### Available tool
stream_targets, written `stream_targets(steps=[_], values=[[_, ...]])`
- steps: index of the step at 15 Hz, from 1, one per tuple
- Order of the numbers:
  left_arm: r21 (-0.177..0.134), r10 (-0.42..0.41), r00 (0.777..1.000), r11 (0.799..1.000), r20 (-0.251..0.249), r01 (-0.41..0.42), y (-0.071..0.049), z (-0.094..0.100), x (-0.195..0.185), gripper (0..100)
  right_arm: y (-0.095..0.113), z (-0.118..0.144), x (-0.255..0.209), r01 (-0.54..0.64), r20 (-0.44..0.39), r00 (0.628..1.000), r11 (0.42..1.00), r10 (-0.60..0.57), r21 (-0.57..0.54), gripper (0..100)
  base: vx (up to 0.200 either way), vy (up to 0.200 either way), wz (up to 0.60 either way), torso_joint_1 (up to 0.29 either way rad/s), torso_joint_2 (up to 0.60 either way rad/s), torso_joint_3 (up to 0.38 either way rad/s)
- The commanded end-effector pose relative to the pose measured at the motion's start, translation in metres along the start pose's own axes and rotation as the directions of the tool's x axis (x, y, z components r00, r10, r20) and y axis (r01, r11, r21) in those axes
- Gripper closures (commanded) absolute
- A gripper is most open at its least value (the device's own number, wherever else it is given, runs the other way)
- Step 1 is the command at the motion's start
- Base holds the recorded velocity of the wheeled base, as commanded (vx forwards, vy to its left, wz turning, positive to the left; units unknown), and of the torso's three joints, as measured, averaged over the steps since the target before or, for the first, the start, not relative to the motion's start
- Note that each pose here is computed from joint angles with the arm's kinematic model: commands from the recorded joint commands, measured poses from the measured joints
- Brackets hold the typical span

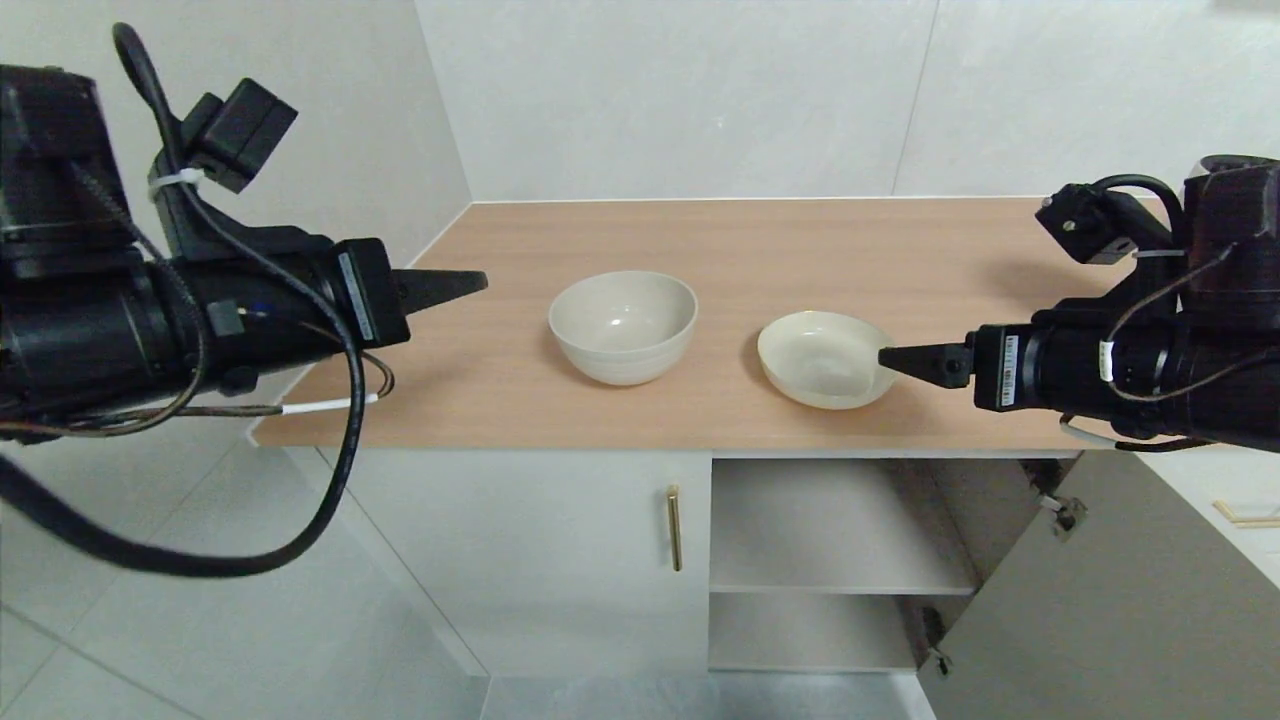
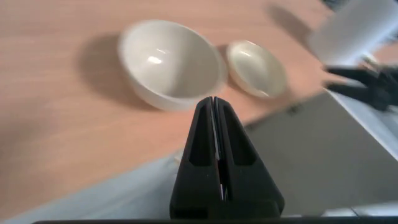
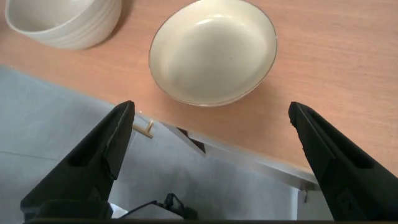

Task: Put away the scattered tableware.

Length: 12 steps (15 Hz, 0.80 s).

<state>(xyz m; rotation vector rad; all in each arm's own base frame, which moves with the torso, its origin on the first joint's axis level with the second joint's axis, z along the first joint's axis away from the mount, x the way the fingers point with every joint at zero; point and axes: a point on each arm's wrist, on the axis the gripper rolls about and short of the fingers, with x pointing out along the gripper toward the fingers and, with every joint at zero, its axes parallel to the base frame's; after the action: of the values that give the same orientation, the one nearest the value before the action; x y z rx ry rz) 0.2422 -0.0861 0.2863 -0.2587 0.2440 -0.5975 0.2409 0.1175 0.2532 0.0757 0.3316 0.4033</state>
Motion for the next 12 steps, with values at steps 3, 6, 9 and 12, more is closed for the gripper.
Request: stream_targets(steps=[3, 6, 9, 12], values=[[0.004, 0.035, 0.999, 0.999, -0.023, -0.035, 0.001, 0.014, 0.038, 0, -0.001, -0.004, 0.012, 0.016, -0.026, 1.0, 1.0, -0.016, 0.0, 0, 0.0, 0.0, 0.0, 0.0, 0.0, 0.0], [-0.004, 0.045, 0.998, 0.999, -0.048, -0.045, 0.006, 0.011, 0.05, 0, -0.002, -0.007, 0.02, 0.068, -0.032, 0.997, 0.998, -0.068, -0.001, 0, 0.0, 0.0, 0.0, 0.0, 0.0, 0.0], [0.0, 0.179, 0.984, 0.984, -0.016, -0.179, 0.012, 0.012, 0.067, 0, -0.002, -0.005, 0.022, 0.096, -0.001, 0.995, 0.995, -0.096, 0.001, 0, 0.0, 0.0, 0.0, 0.0, 0.0, 0.0], [0.018, 0.359, 0.933, 0.933, -0.003, -0.359, 0.007, -0.001, 0.094, 0, -0.003, 0.0, 0.021, 0.16, 0.033, 0.987, 0.987, -0.16, 0.007, 0, 0.0, 0.0, 0.0, 0.0, 0.0, 0.0]])
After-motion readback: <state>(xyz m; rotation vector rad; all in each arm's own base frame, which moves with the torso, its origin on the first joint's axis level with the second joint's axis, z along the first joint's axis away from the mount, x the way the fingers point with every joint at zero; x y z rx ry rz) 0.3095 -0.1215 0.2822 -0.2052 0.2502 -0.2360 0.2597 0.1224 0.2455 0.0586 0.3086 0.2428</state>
